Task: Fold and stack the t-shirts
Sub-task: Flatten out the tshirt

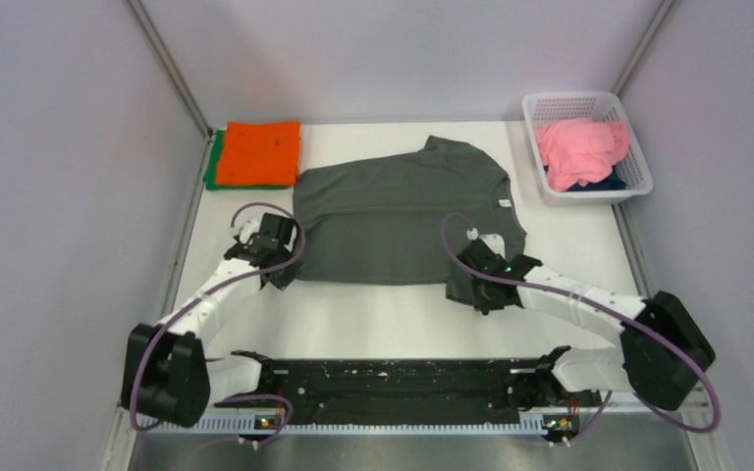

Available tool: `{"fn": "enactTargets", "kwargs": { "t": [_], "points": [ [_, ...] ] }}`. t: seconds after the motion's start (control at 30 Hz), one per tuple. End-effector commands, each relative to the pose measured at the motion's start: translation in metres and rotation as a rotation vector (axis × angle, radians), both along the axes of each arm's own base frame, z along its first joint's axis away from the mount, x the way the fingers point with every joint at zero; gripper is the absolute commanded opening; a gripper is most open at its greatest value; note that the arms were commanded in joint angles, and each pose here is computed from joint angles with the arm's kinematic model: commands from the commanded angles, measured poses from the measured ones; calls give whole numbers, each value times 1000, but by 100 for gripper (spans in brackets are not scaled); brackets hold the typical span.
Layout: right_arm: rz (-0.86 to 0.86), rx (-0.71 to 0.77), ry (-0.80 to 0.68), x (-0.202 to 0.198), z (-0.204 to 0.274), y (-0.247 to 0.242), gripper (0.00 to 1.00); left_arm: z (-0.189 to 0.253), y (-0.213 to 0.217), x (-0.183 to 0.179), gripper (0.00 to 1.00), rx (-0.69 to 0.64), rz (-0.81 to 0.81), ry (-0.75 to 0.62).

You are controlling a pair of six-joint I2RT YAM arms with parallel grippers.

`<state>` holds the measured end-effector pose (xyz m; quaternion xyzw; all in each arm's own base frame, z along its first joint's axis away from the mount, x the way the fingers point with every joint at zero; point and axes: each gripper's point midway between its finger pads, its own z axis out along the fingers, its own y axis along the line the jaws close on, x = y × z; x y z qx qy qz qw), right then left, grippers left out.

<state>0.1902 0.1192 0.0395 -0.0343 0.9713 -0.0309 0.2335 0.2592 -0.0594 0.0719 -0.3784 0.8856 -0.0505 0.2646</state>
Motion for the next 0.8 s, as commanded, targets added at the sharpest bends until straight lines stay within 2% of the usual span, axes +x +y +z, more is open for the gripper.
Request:
{"fn": "enactTargets", "kwargs": {
  "t": [0.0,0.13,0.23,0.33,0.43,0.6,0.77],
  "points": [
    [-80,49,-403,56,138,-5,0,111,-4,32,0,-9,-67,-290],
    [-136,62,-689,80,254,-21,0,224,-7,43,0,-32,-115,-593],
    [-125,113,-873,83,331,-29,0,309,-1,37,0,-36,-107,-829],
    [-40,194,-1002,73,400,-28,0,382,-4,21,0,-64,-151,-1028],
    [68,274,-1118,54,462,-28,0,441,-9,-4,0,-81,-220,-1159],
    [287,344,-1254,13,533,-27,0,499,-7,-52,0,-94,-280,-1322],
    [472,414,-1337,-29,573,-26,0,516,-19,-89,0,-160,-388,-1403]
  ]
}}
